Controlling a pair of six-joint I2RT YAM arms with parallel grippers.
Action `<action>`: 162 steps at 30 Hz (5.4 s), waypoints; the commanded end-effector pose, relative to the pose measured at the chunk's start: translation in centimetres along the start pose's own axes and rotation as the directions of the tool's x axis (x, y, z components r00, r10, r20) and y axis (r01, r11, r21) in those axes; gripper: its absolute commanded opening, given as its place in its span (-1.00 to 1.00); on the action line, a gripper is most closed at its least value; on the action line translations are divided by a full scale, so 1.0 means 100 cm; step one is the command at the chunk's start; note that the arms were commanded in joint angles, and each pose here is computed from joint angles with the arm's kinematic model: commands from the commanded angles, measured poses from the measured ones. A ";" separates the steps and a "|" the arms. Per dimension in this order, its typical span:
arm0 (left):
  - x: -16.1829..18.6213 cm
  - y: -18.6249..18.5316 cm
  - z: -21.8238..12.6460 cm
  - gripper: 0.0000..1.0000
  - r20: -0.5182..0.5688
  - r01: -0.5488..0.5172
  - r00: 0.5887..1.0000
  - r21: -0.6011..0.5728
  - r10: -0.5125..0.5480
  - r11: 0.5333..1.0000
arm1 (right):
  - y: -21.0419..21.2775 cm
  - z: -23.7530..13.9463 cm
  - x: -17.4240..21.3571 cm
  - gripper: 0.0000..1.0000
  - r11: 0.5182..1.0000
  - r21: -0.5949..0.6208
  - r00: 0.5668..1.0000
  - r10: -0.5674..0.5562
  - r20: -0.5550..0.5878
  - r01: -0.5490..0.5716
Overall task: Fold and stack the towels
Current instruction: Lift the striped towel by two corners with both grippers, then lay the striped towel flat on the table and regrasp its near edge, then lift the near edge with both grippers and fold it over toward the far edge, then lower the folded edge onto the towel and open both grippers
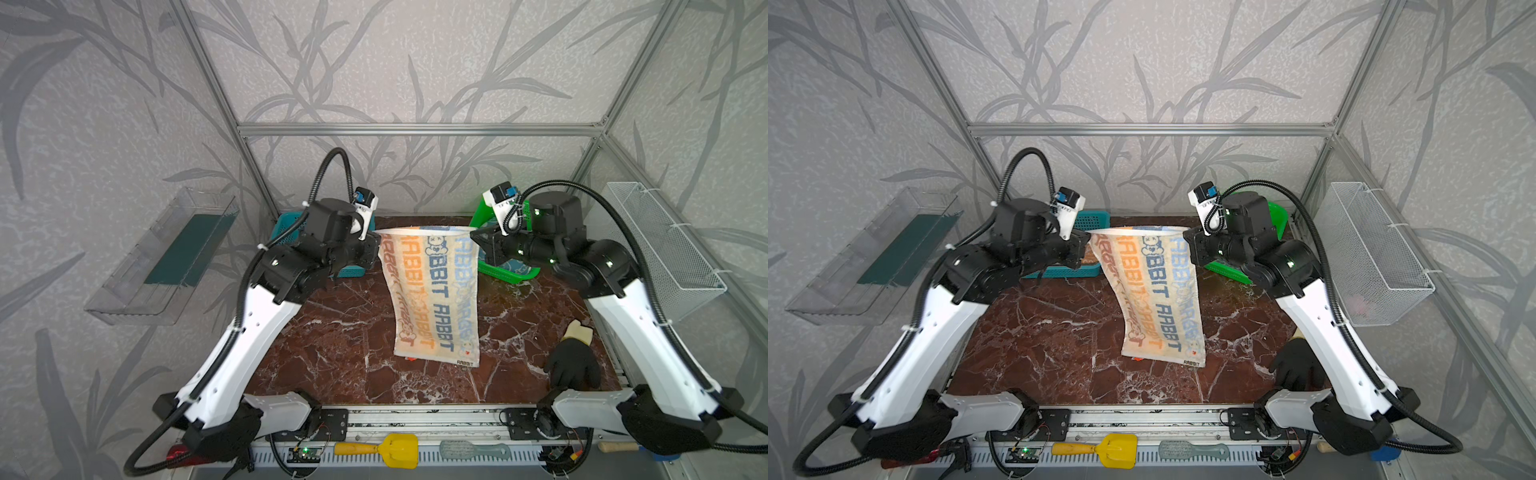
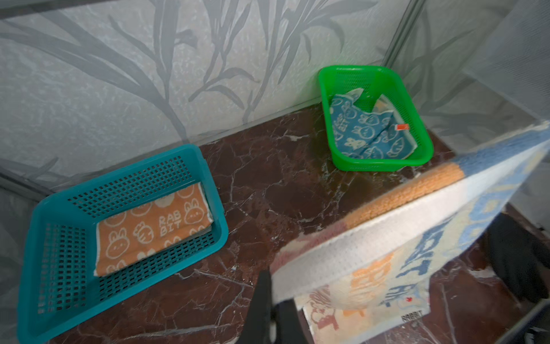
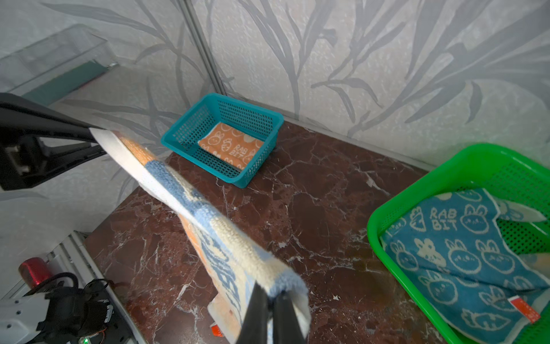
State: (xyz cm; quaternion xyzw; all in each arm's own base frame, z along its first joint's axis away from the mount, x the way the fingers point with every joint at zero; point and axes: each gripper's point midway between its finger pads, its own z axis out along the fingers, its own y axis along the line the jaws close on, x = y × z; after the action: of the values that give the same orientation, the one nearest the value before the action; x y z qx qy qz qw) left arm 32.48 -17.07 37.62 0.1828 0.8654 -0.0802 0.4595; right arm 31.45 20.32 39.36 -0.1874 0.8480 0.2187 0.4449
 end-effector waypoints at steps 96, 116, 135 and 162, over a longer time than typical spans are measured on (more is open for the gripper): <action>0.281 -0.008 0.153 -1.00 -0.668 -0.137 0.733 -0.325 -0.125 0.936 | -0.084 0.159 0.323 -1.00 0.867 0.213 0.667 0.486 -0.564 -0.451; 0.254 -0.010 0.141 -1.00 -0.621 -0.148 0.779 -0.316 -0.086 0.937 | -0.081 0.143 0.300 -0.99 0.900 0.209 0.719 0.433 -0.544 -0.383; 0.309 -0.034 0.145 -1.00 -0.690 -0.165 0.720 -0.279 -0.078 0.946 | -0.088 0.145 0.352 -0.91 0.891 0.261 0.648 0.450 -0.614 -0.372; 0.267 -0.052 0.121 -0.09 -0.584 -0.065 0.806 -0.242 -0.091 0.968 | -0.071 0.135 0.329 -0.38 0.912 0.209 0.683 0.403 -0.609 -0.352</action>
State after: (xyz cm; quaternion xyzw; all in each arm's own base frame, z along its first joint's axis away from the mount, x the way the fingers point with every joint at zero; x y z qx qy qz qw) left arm 26.06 -19.26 6.71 0.1467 0.9710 0.0927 0.1645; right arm 26.91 18.01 2.43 -0.0499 0.9737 0.2084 0.0769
